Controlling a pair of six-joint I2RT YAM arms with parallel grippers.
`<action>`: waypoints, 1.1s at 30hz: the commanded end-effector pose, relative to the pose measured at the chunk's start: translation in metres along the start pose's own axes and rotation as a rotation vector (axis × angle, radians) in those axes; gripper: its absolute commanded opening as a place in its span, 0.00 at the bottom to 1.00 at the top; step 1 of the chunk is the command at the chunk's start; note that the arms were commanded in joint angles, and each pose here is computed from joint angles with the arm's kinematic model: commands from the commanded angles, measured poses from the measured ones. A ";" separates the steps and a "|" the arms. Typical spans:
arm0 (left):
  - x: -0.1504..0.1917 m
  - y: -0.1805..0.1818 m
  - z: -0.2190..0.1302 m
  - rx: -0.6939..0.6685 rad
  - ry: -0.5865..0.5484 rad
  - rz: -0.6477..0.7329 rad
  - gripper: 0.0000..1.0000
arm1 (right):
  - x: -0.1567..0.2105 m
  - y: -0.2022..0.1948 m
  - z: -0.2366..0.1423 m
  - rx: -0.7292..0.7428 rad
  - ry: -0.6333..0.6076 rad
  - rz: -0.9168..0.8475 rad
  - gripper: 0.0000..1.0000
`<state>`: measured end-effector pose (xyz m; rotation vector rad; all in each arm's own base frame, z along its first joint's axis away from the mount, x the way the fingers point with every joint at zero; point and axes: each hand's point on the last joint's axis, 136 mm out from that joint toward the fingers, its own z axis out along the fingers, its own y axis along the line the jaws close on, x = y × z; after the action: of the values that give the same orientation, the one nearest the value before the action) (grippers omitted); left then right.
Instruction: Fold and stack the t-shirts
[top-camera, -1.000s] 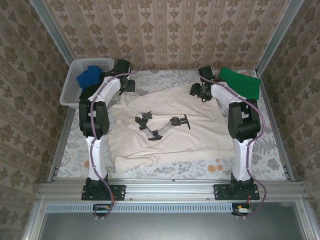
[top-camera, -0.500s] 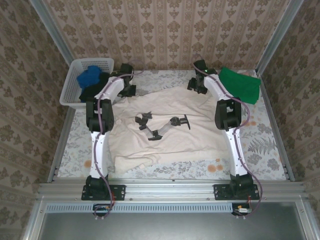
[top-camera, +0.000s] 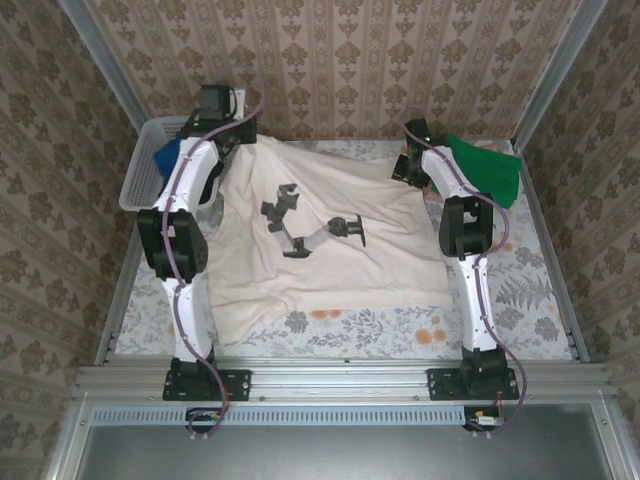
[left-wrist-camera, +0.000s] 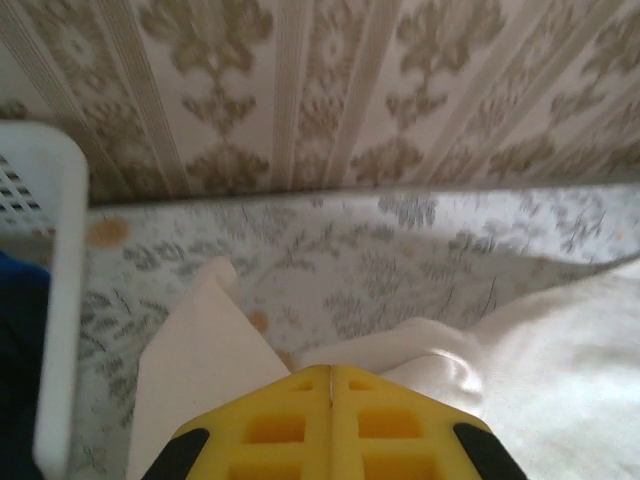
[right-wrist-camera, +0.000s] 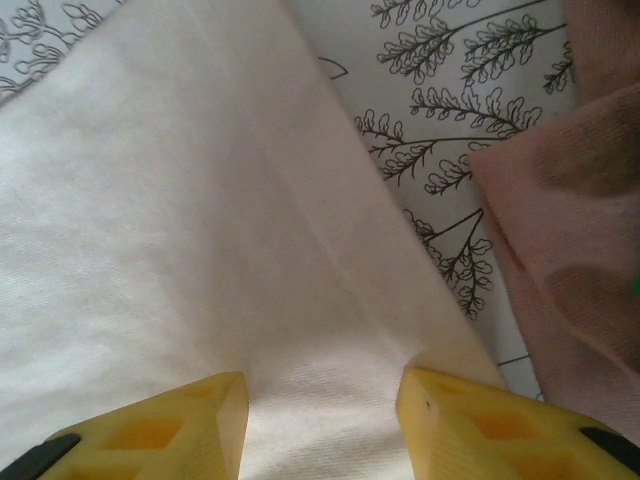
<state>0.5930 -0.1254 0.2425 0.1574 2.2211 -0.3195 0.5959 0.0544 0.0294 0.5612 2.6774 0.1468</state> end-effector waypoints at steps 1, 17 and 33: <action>0.038 0.027 0.038 -0.017 0.092 -0.074 0.09 | 0.004 0.000 -0.014 -0.009 -0.007 0.031 0.48; 0.051 0.022 0.012 -0.221 0.221 0.096 0.75 | 0.002 0.014 -0.069 0.019 -0.106 -0.009 0.50; 0.263 -0.005 -0.131 -0.167 0.297 -0.172 1.00 | 0.219 -0.036 -0.134 0.053 0.017 -0.162 0.60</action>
<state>0.3513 -0.0981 0.1054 0.0671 2.6239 -0.1513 0.3773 0.1320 0.0765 0.2459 2.7377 0.1124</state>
